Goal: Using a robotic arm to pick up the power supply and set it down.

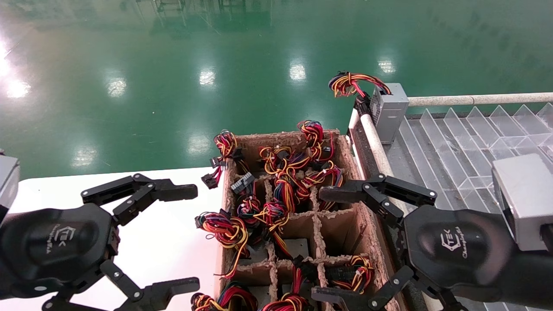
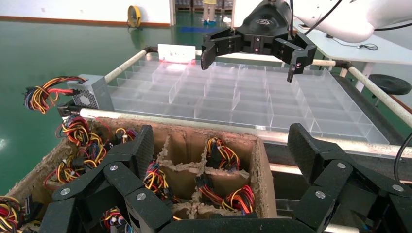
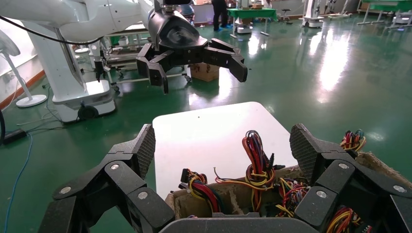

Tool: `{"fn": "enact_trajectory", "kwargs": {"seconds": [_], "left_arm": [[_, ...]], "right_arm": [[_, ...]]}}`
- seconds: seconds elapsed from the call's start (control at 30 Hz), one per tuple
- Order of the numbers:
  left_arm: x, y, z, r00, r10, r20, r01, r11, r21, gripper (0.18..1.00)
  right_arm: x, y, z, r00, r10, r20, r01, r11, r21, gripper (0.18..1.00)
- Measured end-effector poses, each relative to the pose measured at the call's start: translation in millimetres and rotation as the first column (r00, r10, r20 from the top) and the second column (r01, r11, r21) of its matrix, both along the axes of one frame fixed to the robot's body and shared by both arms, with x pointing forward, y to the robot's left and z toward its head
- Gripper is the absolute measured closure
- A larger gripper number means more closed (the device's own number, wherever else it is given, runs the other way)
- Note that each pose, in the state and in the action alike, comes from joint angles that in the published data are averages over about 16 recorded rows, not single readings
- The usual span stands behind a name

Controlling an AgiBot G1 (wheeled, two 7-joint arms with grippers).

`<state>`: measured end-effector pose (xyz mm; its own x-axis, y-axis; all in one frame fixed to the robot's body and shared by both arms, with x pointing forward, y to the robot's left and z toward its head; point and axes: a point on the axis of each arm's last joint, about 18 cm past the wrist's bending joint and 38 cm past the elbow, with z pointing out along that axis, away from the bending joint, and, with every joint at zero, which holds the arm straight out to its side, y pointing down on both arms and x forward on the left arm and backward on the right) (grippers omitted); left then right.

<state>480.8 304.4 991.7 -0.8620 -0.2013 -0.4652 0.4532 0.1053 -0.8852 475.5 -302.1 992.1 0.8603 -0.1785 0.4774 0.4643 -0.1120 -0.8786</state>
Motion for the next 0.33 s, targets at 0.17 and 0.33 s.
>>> {"fn": "enact_trajectory", "kwargs": {"seconds": [0.17, 0.33], "left_arm": [[0.0, 0.0, 0.0, 1.0, 0.0, 0.0, 0.0, 1.0, 0.0, 0.184], [0.0, 0.0, 0.0, 1.0, 0.0, 0.0, 0.0, 1.0, 0.0, 0.184]], "right_arm": [[0.1, 0.0, 0.1, 1.0, 0.0, 0.0, 0.0, 1.0, 0.0, 0.179], [0.1, 0.0, 0.1, 1.0, 0.0, 0.0, 0.0, 1.0, 0.0, 0.179]]}}
